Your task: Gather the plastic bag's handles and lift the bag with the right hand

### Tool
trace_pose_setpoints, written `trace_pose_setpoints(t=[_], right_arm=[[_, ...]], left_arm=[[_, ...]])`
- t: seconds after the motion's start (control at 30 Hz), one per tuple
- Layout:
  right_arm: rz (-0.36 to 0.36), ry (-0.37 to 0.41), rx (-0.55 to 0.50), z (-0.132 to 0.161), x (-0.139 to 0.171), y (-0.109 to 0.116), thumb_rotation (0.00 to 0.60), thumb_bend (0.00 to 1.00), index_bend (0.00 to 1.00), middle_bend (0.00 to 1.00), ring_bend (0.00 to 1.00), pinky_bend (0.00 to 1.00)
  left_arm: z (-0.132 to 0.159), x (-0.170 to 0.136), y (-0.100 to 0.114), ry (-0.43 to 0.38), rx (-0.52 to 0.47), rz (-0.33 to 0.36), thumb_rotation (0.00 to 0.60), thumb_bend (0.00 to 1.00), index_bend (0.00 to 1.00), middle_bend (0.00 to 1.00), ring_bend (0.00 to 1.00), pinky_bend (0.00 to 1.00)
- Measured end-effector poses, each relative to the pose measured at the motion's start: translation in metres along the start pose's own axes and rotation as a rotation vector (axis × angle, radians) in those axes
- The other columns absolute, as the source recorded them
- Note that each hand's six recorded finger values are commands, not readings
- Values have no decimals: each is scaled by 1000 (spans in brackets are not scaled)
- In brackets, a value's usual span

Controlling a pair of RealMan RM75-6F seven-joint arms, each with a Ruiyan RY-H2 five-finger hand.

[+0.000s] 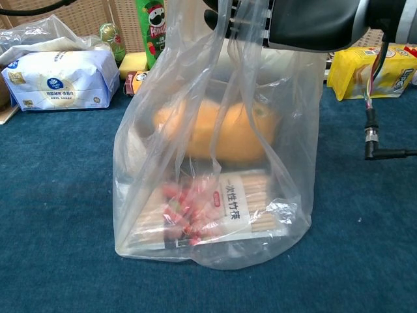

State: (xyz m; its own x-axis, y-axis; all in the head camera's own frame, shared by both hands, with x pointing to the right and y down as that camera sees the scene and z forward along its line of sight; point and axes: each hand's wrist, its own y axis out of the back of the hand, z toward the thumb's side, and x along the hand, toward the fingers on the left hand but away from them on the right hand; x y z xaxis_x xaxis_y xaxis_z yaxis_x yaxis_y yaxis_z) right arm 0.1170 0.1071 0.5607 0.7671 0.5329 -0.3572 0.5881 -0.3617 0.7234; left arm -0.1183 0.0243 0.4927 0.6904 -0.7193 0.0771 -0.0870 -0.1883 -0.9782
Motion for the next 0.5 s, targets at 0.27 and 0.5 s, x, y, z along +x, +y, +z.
trace_pose_setpoints(t=[0.27,0.5], right_arm=[[-1,-15,-34,4,0,-3,132,211,424,533,536,565],[-2,-24,-69,9,0,-6,167,211,455,554,566,608]], left_arm=[[-12,-21,6,21,7,-56,600,133,21,132,0,235],[-26,-48,18,61,8,-27,600,123,20,132,0,236]])
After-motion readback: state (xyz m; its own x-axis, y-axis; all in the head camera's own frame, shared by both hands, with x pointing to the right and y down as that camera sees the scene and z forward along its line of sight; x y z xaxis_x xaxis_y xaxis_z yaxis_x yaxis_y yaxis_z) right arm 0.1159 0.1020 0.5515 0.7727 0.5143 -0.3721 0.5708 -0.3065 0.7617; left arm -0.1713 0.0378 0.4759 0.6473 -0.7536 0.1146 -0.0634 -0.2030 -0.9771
